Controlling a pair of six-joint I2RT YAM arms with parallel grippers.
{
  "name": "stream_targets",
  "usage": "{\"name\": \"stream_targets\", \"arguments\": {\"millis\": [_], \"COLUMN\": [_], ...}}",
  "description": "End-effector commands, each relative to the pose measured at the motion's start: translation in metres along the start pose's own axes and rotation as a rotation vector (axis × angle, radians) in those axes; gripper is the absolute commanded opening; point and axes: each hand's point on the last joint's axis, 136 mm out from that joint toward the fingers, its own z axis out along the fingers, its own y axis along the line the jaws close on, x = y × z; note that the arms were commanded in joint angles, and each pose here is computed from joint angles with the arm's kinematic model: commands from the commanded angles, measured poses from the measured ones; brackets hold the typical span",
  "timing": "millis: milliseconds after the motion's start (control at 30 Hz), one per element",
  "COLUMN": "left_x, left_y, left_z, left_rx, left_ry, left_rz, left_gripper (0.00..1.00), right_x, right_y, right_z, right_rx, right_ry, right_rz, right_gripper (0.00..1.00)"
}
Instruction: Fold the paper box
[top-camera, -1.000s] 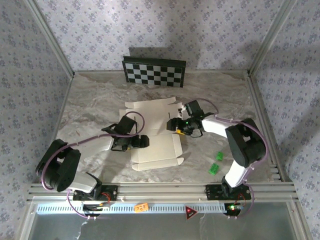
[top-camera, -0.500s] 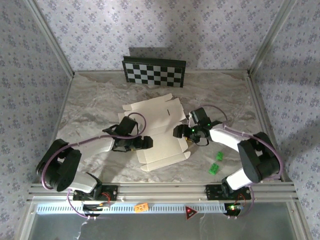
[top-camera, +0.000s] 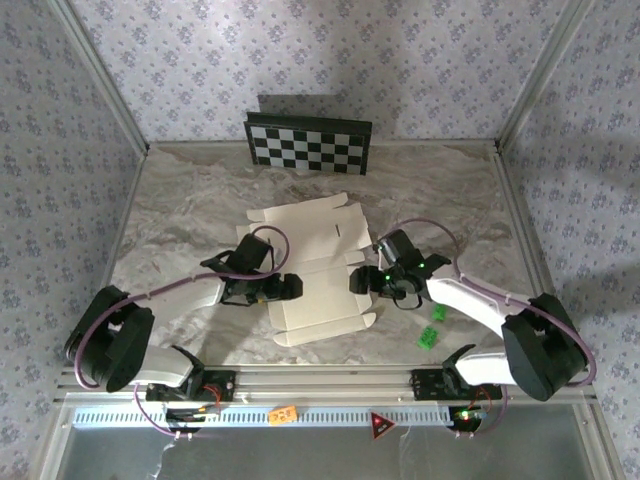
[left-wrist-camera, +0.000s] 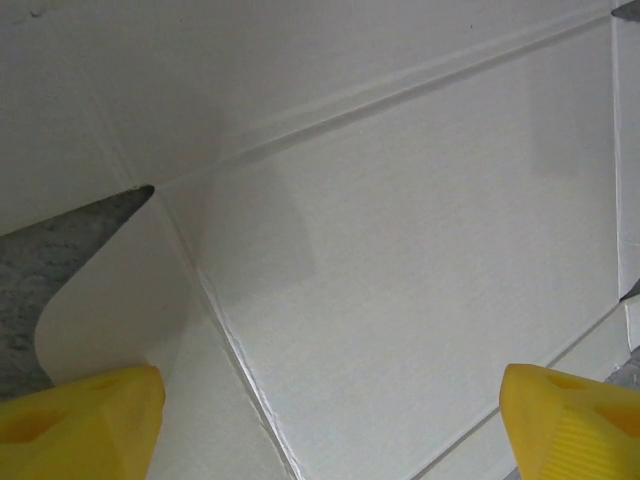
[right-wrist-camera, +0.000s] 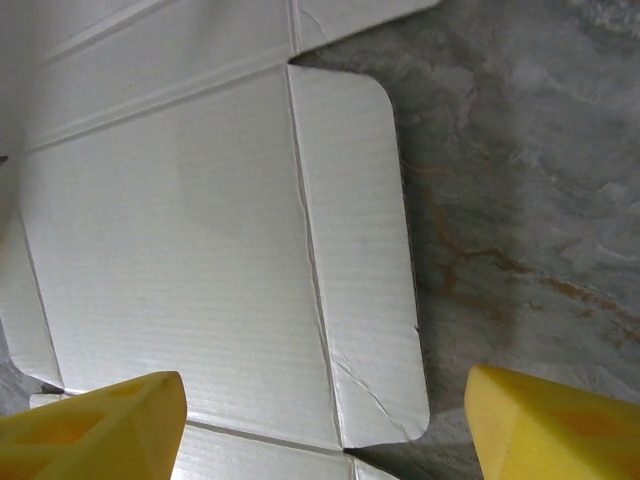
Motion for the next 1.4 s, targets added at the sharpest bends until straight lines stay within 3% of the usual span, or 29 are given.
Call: {"name": "stream_targets", "arguments": {"millis": [0,200,333,600,800,933,1100,1367], "left_x": [-0.008,-0.007,-0.005,0.004,0.018,0.024,0.01,-0.034], "left_y": [-0.003,0.005,0.01,0.009,-0.002,-0.008,-0.01,-0.016], "left_z": [-0.006,0.002,0.01,0.021,0.023,0.018,-0.001,-0.036], "left_rx": [-0.014,-0.049,-0.062,-0.036,0.014,0.011,-0.016,-0.029], "left_ry": [-0.033,-0.019,-0.003,0.055,0.1,0.111,0.034,-0.121], "left_rz": [0.009,-0.004,-0.01,-0.009,0.014,0.035,0.048,0.027], "left_gripper": [0.87,0.87,0.87,0.87,0.87,0.87,0.87,0.89], "right_x": [-0.023,-0.059,-0.061,-0.019,0.017,0.019,0.002,-0.026], "right_y": [0.028,0.064,0.066,0.043,0.026,0.02,0.025,0.05], "right_z": [-0.002,0.028,0.058,0.077,0.07,0.058,0.041,0.034], "right_rx": [-0.082,-0.16,-0.163,-0.099,-0.042,0.008,0.019,-0.087], "right_ry": [-0.031,0.007,0.06,0.122,0.139,0.109,0.038,-0.006], "right_rz": [-0.066,-0.104,-0.091,-0.047,-0.022,-0.029,-0.04,-0.02], "right_gripper": [0.76,0.76,0.75,0.74,0.74,0.74,0.75,0.74]}}
